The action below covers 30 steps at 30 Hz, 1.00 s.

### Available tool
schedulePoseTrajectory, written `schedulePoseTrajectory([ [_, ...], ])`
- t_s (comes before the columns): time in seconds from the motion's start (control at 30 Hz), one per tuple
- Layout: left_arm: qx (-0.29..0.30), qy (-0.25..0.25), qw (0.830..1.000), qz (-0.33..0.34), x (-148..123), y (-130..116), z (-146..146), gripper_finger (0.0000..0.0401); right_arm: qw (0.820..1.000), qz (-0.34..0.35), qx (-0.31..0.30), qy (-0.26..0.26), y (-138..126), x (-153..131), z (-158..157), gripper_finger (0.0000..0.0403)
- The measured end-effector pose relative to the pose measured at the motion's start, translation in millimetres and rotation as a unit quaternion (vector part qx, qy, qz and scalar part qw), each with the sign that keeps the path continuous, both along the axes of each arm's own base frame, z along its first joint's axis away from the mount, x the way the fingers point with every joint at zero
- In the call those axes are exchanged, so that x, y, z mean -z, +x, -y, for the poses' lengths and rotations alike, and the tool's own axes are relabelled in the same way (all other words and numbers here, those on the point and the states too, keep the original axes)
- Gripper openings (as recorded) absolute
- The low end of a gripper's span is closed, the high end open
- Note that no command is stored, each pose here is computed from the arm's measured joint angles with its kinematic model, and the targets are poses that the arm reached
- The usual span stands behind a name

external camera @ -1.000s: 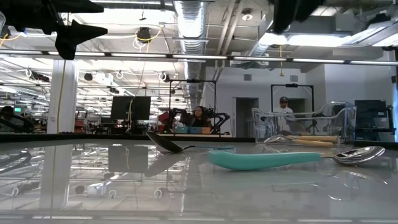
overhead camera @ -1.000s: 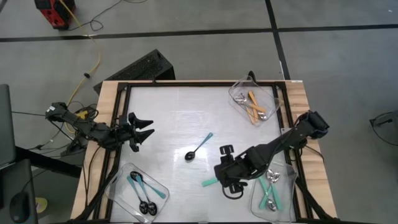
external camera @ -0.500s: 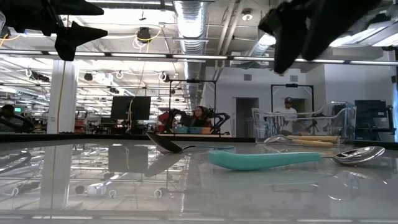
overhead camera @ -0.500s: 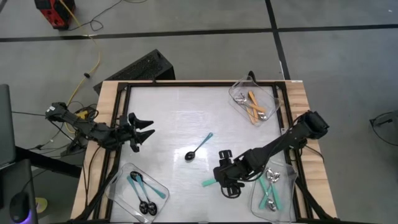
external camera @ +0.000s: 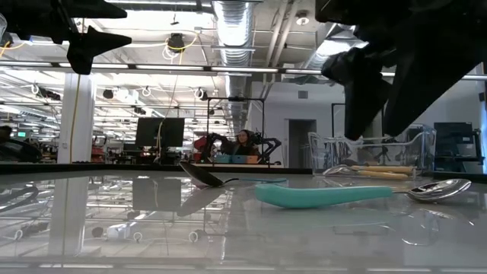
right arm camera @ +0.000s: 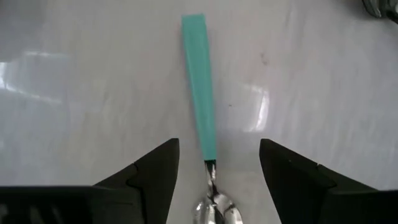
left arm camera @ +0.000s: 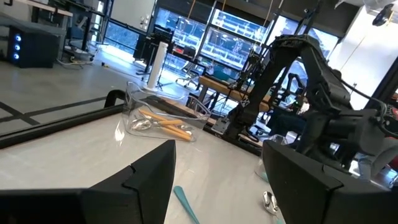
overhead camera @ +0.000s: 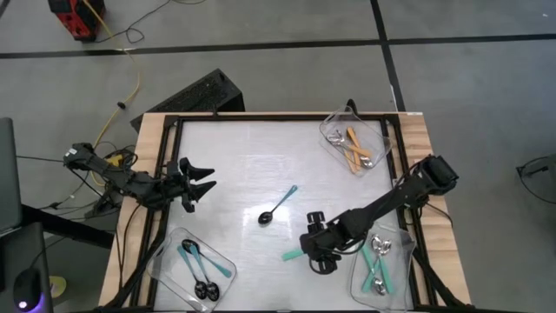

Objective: Sort silverware by color (type)
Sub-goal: Put the green spoon into the bottom right transparent bin

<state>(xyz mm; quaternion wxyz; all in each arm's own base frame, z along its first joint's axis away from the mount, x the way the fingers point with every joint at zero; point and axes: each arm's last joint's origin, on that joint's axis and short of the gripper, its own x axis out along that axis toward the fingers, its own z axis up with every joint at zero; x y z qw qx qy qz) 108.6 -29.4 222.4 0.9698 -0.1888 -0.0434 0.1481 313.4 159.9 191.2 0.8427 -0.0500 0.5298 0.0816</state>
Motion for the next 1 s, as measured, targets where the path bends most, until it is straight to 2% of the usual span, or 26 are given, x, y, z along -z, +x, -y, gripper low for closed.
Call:
schedulePoseTrajectory([
  [0.37,0.000,0.000,1.000,0.000,0,0,0,0.0226,1.000,0.009,0.000,0.008,0,20,0,0.0250],
  [0.6,0.000,0.001,1.000,-0.002,0,0,0,0.0226,0.999,-0.036,-0.009,0.006,3,48,-4,0.0250],
  [0.87,0.000,0.000,1.000,-0.001,0,0,0,0.0226,0.999,-0.052,-0.003,0.005,3,53,-3,0.0249],
  [1.0,0.000,0.000,1.000,0.000,0,0,0,0.0226,0.998,-0.058,0.015,0.009,4,53,0,0.0233],
])
